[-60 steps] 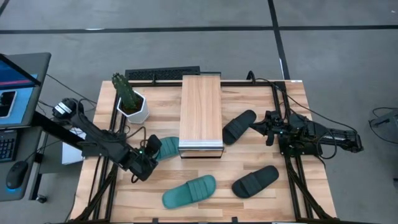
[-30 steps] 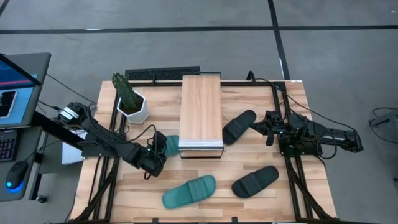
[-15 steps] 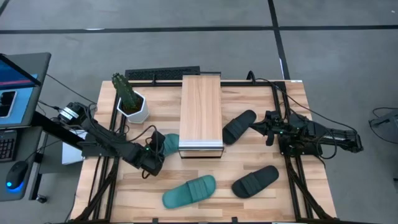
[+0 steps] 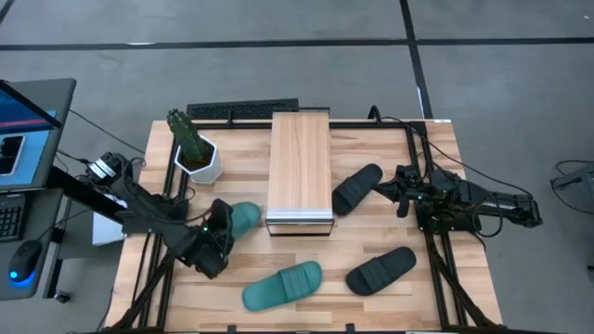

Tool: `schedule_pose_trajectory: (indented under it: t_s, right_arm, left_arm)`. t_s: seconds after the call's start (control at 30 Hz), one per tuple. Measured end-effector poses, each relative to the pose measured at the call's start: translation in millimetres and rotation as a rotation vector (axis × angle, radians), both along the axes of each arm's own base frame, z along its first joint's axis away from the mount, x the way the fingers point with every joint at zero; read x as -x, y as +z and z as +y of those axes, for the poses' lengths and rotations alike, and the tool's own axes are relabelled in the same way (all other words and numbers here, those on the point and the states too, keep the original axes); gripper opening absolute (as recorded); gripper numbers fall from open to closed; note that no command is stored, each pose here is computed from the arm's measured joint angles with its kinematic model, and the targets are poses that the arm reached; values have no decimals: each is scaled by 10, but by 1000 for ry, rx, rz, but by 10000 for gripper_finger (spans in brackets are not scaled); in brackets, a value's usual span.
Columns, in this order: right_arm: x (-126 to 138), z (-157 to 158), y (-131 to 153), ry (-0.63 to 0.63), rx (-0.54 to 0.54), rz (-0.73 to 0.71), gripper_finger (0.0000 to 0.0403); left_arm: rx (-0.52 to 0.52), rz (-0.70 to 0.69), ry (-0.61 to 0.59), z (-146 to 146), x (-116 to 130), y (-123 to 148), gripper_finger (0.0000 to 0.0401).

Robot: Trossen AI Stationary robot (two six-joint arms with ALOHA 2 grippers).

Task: Pick and place slides into the shelf
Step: Put the top green slide on the shelf

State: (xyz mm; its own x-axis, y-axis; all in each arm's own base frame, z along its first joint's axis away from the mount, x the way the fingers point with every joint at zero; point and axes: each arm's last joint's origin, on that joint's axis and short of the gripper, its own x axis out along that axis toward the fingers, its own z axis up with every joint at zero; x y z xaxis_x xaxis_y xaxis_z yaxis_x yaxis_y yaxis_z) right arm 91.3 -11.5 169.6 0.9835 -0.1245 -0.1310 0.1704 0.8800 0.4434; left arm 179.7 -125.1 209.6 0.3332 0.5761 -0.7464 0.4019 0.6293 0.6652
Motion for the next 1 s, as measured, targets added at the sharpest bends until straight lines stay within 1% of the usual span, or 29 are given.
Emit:
schedule_pose_trajectory:
  t_s: [0.13,0.3,0.37,0.5,0.63,0.73,0.83,1.0]
  right_arm:
    - [0,0,1,0,0,0,1]
    - [0,0,0,0,0,0,1]
    - [0,0,1,0,0,0,1]
    - [0,0,1,1,0,0,1]
    - [0,0,1,1,0,0,1]
    - [0,0,1,0,0,0,1]
    - [0,0,1,0,0,0,1]
    - [0,0,1,0,0,0,1]
  left_arm:
    - [-33,-29,43,-9,7,197,1]
    - [-85,-22,87,-3,72,438,0]
    - [-88,-39,103,-18,94,518,0]
    - [-67,-90,64,-101,90,628,0]
    - [-92,-140,6,-141,60,756,0]
    - [-134,-182,-33,-141,19,868,0]
    - [-168,-193,-72,-132,-24,972,0]
    - [-295,-198,-129,-46,-123,1119,0]
